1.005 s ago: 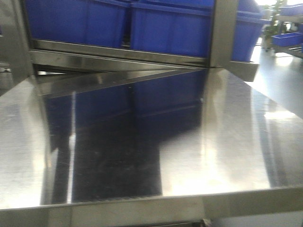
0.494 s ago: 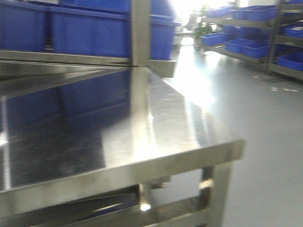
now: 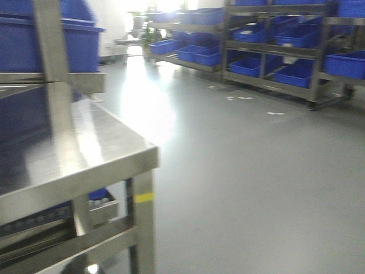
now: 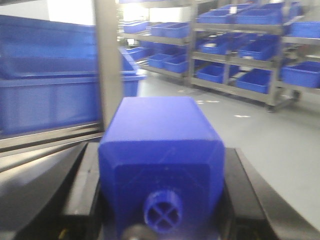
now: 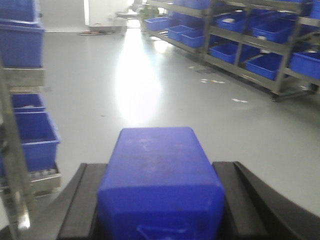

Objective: Pick and sort blue part to right shelf
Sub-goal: 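Turn the base away from the table and drive along the aisle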

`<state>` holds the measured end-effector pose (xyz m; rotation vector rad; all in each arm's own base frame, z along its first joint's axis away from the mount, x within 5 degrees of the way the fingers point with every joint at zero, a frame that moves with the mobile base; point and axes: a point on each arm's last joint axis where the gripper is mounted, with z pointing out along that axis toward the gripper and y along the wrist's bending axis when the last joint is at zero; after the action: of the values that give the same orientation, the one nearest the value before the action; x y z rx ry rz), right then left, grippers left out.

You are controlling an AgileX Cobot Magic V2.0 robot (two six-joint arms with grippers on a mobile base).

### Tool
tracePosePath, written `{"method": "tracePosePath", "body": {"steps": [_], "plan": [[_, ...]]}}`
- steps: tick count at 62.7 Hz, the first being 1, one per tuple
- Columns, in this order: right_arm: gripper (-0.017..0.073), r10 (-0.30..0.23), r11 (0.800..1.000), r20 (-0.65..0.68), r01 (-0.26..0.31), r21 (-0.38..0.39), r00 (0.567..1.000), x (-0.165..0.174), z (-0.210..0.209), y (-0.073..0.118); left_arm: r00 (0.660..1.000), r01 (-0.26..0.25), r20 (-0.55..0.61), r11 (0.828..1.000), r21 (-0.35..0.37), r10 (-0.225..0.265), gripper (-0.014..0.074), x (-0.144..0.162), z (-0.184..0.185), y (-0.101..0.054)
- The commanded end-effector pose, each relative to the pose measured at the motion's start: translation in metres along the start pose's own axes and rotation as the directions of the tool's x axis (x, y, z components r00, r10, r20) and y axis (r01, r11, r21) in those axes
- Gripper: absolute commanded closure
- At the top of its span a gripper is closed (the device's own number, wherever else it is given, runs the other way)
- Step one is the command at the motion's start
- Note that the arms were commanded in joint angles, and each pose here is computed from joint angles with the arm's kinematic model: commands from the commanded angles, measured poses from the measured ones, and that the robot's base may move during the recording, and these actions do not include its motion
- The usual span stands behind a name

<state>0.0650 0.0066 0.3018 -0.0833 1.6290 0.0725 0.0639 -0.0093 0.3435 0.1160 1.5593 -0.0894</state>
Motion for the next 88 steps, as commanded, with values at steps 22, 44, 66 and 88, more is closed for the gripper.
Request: {"method": "tracePosePath", "body": {"steps": [22, 44, 66, 88], "plan": [[0.0187, -0.009, 1.000, 0.116, 0.008, 0.012, 0.993, -0.0179, -0.0024, -0.0008, 0.994, 0.010, 0.113, 1.000, -0.011, -0.008, 0.0262, -0.0170, -0.0017, 0.0011], [0.0187, -0.009, 1.000, 0.116, 0.008, 0.012, 0.993, -0.0179, -0.0024, -0.0008, 0.994, 0.010, 0.113, 1.000, -0.011, -0.008, 0.0262, -0.0170, -0.0017, 0.0011], [0.0187, -0.009, 1.000, 0.116, 0.008, 0.012, 0.993, -0.0179, -0.0024, -0.0008, 0.994, 0.010, 0.113, 1.000, -0.011, -0.008, 0.0262, -0.0170, -0.0017, 0.0011], [0.0187, -0.009, 1.000, 0.116, 0.008, 0.012, 0.993, -0.0179, -0.0024, -0.0008, 0.994, 0.010, 0.113, 1.000, -0.011, -0.008, 0.0262, -0.0170, -0.0017, 0.0011]]}}
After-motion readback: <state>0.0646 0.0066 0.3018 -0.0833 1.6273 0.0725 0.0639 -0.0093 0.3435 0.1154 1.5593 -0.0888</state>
